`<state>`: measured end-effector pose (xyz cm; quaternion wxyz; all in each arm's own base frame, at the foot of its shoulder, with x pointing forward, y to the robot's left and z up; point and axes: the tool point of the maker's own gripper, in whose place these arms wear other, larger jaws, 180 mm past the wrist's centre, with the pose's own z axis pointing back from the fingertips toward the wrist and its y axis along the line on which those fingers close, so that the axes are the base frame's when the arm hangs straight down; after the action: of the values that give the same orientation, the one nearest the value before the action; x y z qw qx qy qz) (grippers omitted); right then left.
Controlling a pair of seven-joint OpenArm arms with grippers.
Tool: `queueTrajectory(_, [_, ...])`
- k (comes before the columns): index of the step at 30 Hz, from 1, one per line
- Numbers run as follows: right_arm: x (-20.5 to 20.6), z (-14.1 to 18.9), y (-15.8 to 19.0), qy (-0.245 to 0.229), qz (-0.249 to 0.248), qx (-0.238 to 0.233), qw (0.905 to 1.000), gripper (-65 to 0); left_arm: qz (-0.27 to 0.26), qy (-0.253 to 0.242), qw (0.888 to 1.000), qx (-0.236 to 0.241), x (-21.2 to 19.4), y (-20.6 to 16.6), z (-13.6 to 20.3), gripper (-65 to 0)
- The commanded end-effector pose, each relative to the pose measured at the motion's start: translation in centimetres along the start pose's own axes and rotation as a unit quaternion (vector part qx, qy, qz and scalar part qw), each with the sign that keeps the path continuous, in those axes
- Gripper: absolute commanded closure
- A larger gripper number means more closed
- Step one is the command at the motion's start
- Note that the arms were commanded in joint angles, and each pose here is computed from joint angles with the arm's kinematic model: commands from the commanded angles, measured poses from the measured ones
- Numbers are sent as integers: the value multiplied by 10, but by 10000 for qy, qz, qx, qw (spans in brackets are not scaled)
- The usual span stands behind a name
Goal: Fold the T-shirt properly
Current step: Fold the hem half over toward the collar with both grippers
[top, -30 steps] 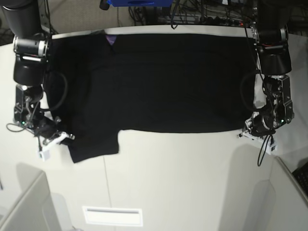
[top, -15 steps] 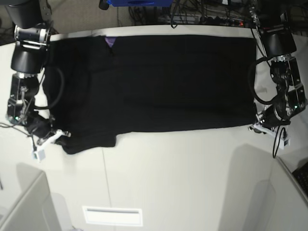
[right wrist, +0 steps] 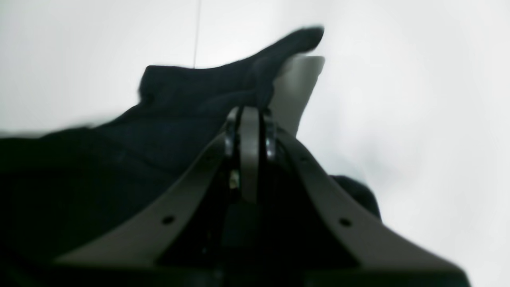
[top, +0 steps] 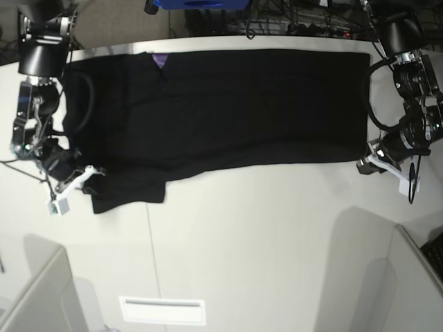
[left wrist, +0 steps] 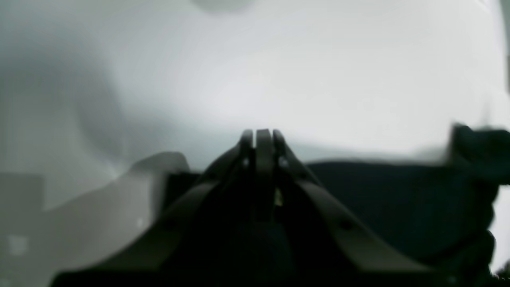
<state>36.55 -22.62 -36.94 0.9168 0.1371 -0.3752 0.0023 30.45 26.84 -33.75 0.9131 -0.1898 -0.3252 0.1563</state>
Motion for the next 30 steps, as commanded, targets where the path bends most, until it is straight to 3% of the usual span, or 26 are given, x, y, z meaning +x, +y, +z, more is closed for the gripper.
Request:
queueTrajectory(1, [19,9,-1,-284,84,-53,9995,0,-168,-210,9996,-94,14,-7,9,0])
queueTrajectory(6, [13,28,12,-359,288,-64,9989,0,-442,-143,9989,-76,-3,-15,21,0])
queueTrajectory(12, [2,62,-10,-251,-45,-423,9988,0,-454,-72,9988,195,-21,1,44,0])
queueTrajectory(30, [-76,86,4,750,-5,-461,9961,0,-483,674,9949,571,-81,21,72,0])
